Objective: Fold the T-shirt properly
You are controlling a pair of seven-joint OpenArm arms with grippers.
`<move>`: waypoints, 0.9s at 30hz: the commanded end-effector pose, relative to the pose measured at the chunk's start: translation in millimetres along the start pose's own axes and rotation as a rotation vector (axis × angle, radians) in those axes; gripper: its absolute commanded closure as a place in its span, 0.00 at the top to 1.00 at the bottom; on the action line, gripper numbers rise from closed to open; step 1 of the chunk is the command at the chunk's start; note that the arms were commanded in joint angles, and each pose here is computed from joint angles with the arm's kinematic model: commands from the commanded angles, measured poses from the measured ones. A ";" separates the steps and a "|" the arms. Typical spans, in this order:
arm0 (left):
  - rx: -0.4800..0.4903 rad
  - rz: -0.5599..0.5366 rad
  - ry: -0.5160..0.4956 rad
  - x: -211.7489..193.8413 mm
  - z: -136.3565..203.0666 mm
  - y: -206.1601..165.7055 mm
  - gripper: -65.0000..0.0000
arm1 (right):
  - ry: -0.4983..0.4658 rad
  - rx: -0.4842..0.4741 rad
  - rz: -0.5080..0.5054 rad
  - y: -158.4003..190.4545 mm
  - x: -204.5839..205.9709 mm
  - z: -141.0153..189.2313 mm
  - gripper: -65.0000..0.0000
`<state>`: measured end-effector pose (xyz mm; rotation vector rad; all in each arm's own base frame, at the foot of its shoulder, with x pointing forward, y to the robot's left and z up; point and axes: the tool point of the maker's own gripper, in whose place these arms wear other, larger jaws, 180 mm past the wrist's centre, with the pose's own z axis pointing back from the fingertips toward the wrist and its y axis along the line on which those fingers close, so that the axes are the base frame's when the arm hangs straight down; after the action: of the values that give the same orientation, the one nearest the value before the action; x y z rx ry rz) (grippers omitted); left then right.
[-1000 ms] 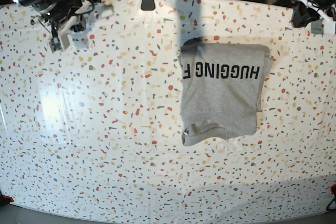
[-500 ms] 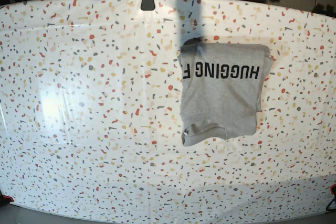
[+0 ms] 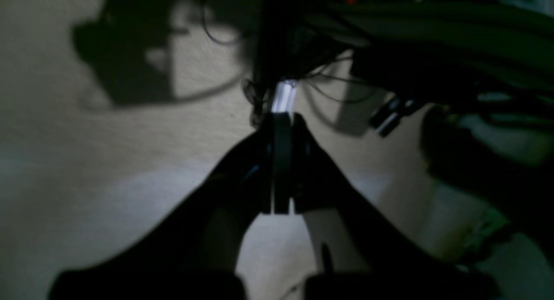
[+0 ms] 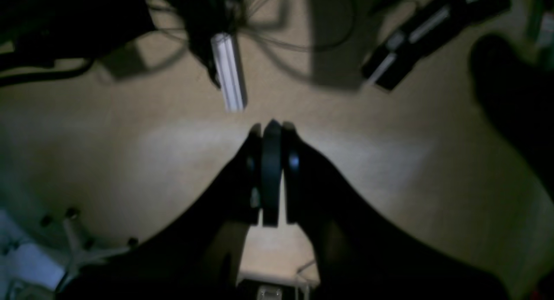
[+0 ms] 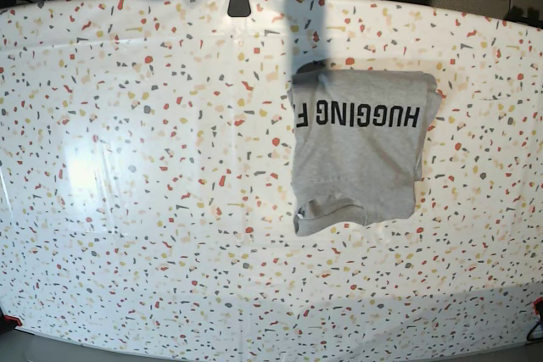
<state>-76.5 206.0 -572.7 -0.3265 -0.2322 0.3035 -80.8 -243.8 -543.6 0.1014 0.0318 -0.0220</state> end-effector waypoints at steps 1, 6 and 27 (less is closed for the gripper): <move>0.005 0.012 0.009 -6.0 2.9 6.2 0.00 | 0.010 -0.001 0.007 -11.5 -2.3 -1.4 0.00; 0.002 0.040 0.020 -13.8 -14.3 3.8 0.00 | 0.038 0.010 -0.055 -41.0 0.1 -26.0 0.00; 0.096 0.123 0.028 16.5 -100.4 -50.1 0.00 | 0.041 0.013 0.050 -27.5 59.6 -80.4 0.00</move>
<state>-11.7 137.0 -645.1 -0.2556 -0.1849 0.4303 -25.1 -252.5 -631.2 0.1295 0.0734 0.0311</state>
